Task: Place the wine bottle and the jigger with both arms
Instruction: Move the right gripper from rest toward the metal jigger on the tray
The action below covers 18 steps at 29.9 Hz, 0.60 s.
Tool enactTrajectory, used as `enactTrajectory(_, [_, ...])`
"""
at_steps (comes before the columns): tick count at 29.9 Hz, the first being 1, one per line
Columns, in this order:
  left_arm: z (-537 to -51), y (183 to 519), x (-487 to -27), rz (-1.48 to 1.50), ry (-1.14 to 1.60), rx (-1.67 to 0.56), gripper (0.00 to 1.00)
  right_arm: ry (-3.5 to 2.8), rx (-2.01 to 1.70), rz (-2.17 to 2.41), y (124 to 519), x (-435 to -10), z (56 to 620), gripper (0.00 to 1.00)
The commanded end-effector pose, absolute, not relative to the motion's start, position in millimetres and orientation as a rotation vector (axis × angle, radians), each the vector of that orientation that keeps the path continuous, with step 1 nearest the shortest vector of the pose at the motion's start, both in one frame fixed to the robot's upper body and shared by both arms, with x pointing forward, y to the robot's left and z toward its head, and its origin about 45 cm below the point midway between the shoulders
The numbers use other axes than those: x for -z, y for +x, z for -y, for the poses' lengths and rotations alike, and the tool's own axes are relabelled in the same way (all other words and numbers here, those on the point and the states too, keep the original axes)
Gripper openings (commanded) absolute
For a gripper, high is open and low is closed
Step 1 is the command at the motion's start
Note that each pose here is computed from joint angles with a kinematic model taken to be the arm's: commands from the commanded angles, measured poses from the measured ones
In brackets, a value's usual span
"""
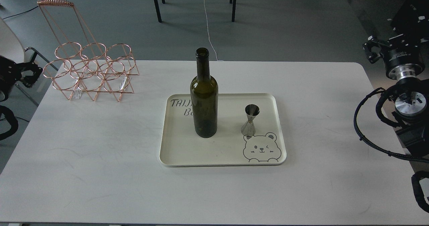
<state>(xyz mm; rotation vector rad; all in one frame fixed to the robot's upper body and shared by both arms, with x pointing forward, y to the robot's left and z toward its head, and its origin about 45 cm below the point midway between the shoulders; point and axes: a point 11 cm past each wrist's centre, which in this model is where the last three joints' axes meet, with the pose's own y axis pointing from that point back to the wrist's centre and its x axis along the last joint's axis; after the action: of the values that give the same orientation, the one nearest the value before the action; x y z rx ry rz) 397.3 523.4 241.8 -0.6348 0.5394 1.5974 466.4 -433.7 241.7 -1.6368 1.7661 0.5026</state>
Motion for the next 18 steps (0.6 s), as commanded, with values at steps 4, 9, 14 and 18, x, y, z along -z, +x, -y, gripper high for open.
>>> enactTrajectory(4, [-523, 398, -242, -0.535, -0.642, -1.598, 0.99, -1.645, -0.495, -1.746, 470, -248, 429, 1.00])
enactTrajectory(9, [-521, 402, -249, -0.527, -0.658, -1.586, 0.99, -1.684, -0.497, -1.702, 471, -250, 416, 1.00])
enactTrajectory(14, [-520, 403, -253, -0.522, -0.670, -1.579, 0.99, -1.828, -0.450, -1.612, 464, -276, 407, 0.99])
enactTrajectory(18, [-520, 403, -253, -0.519, -0.668, -1.579, 0.99, -2.070, -0.362, -1.509, 450, -306, 384, 0.99])
